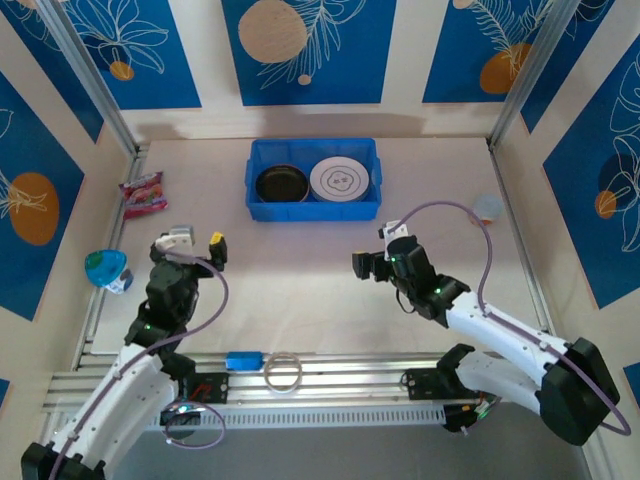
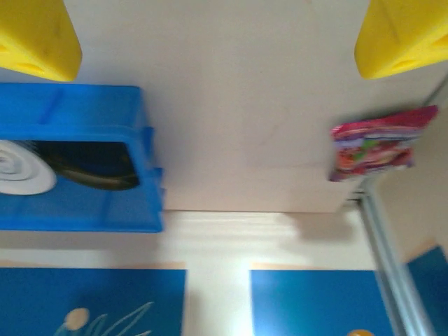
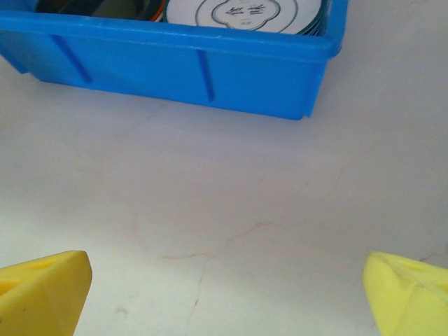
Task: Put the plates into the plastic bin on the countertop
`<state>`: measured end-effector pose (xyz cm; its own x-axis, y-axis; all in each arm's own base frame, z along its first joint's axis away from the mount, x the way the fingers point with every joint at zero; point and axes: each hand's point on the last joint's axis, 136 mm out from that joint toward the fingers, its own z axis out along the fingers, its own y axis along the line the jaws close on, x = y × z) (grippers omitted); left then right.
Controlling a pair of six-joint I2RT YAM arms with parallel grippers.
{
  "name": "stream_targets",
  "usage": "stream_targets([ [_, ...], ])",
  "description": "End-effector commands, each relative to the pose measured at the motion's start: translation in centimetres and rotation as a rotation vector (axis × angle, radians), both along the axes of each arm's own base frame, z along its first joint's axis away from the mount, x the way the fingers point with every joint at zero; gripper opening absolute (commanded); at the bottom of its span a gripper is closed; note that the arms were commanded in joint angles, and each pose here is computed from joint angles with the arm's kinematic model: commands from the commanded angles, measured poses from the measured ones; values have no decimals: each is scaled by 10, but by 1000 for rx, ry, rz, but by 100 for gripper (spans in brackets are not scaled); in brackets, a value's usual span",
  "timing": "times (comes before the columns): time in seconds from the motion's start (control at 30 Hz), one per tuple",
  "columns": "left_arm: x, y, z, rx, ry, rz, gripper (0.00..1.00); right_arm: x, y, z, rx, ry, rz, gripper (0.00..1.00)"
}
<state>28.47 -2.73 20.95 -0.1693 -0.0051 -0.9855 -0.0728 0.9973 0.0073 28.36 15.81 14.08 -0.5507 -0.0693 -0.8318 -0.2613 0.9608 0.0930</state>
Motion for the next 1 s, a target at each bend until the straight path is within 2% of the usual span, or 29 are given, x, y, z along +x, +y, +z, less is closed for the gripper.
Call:
stream_targets([
  [0.0, 8, 35, -27, 114, 18, 168, 100, 23, 3, 28, 13, -123, -29, 99],
  [0.17, 49, 37, -73, 116, 46, 148, 100, 38, 2, 25, 0, -101, -40, 99],
  [0.27, 69, 29, -75, 106, -27, 94, 100, 45, -13, 27, -24, -112, -84, 99],
  [0.3, 74, 33, -76, 101, -29, 111, 100, 47, -22, 29, -30, -118, -103, 99],
  [0.33, 78, 39, -90, 75, 24, 131, 100, 48, -33, 33, -32, -127, -127, 99],
  [0.43, 85, 31, -96, 58, 34, 50, 100, 49, -68, 41, -44, -162, -210, 99],
  [0.53, 98, 30, -106, 76, 46, 47, 100, 51, -109, 37, -11, -192, -350, 99],
  [0.6, 98, 28, -114, 68, 126, 37, 100, 56, -126, 26, 2, -217, -399, 99],
  [0.7, 108, 25, -114, 78, 140, 17, 100, 67, -139, 5, -56, -280, -398, 99],
  [0.77, 108, 25, -115, 77, 139, 22, 100, 78, -149, -15, -73, -251, -413, 99],
  [0.83, 107, 26, -115, 73, 145, 23, 100, 88, -160, -19, -66, -237, -463, 99],
  [0.9, 108, 25, -115, 77, 143, 20, 100, 94, -153, -16, 2, -290, -374, 99],
  [0.97, 108, 26, -115, 77, 139, 22, 100, 100, -149, -30, 33, -294, -327, 99],
])
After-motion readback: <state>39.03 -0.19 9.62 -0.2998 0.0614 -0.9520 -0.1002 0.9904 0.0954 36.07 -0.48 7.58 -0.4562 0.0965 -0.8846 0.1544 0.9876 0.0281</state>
